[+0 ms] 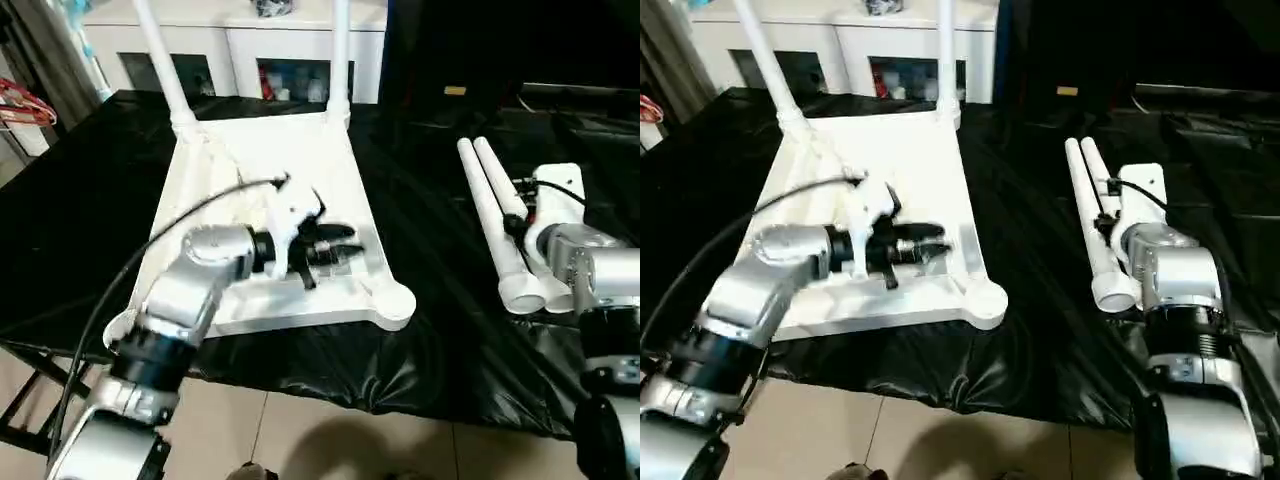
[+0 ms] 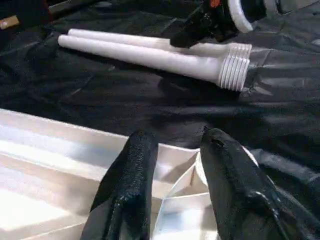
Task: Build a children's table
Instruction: Pick table leg
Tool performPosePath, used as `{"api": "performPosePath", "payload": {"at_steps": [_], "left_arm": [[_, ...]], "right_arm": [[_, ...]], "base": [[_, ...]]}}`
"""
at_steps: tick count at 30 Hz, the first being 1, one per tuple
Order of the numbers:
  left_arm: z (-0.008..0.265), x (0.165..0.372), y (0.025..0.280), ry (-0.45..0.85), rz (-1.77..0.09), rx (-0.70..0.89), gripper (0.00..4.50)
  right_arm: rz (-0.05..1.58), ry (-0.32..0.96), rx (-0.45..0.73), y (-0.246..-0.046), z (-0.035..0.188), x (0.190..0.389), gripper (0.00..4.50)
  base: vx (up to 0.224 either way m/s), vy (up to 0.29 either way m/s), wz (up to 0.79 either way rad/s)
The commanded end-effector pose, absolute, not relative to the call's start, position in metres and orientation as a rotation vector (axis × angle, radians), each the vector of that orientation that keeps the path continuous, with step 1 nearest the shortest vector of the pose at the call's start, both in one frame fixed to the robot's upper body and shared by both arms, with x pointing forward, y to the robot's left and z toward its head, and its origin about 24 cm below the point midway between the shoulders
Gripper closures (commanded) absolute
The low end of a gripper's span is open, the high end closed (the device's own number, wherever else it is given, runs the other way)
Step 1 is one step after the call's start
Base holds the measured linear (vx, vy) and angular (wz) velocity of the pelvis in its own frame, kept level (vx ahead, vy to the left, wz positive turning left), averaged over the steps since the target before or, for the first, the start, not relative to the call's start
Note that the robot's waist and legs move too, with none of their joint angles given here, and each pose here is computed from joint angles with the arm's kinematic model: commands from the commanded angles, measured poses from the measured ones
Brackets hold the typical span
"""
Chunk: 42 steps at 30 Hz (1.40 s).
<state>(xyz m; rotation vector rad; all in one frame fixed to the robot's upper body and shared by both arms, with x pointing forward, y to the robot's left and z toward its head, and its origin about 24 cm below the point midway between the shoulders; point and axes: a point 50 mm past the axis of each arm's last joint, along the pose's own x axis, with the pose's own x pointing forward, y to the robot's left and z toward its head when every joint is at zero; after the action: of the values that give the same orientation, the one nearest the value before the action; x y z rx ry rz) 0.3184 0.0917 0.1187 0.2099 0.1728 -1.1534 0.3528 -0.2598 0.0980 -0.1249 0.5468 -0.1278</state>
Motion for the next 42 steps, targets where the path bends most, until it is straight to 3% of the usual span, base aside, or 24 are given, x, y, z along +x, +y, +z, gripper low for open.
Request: {"api": "performPosePath", "payload": {"at_steps": [1,10,27,28,31,34,42], "left_arm": [[0.124,0.316,0.091,0.165,-1.153,0.220,2.47],[0.124,0.313,0.087,0.161,-1.152,0.266,1.66],[0.126,0.308,0.086,0.178,-1.191,0.257,1.66],[0.126,0.308,0.086,0.178,-1.192,0.257,1.65],[0.128,0.309,0.085,0.179,-1.197,0.256,1.65],[0.129,0.310,0.084,0.174,-1.205,0.259,1.65],[0.137,0.327,0.086,0.128,-1.107,0.225,1.65]], "right_arm": [[-0.135,0.542,-0.120,-0.261,0.105,0.356,2.23],[-0.044,0.648,-0.055,-0.253,0.098,0.356,1.41],[0.063,0.852,-0.002,-0.242,0.074,0.345,1.41],[0.063,0.854,-0.001,-0.242,0.073,0.345,1.68],[0.053,0.869,0.010,-0.244,0.069,0.344,1.76],[0.044,0.864,0.031,-0.246,0.068,0.344,2.17],[0.058,0.768,0.147,-0.243,0.074,0.349,2.57]], "base": [[0.000,0.000,0.00],[0.000,0.000,0.00],[0.000,0.000,0.00],[0.000,0.000,0.00],[0.000,0.000,0.00],[0.000,0.000,0.00],[0.000,0.000,0.00]]}}
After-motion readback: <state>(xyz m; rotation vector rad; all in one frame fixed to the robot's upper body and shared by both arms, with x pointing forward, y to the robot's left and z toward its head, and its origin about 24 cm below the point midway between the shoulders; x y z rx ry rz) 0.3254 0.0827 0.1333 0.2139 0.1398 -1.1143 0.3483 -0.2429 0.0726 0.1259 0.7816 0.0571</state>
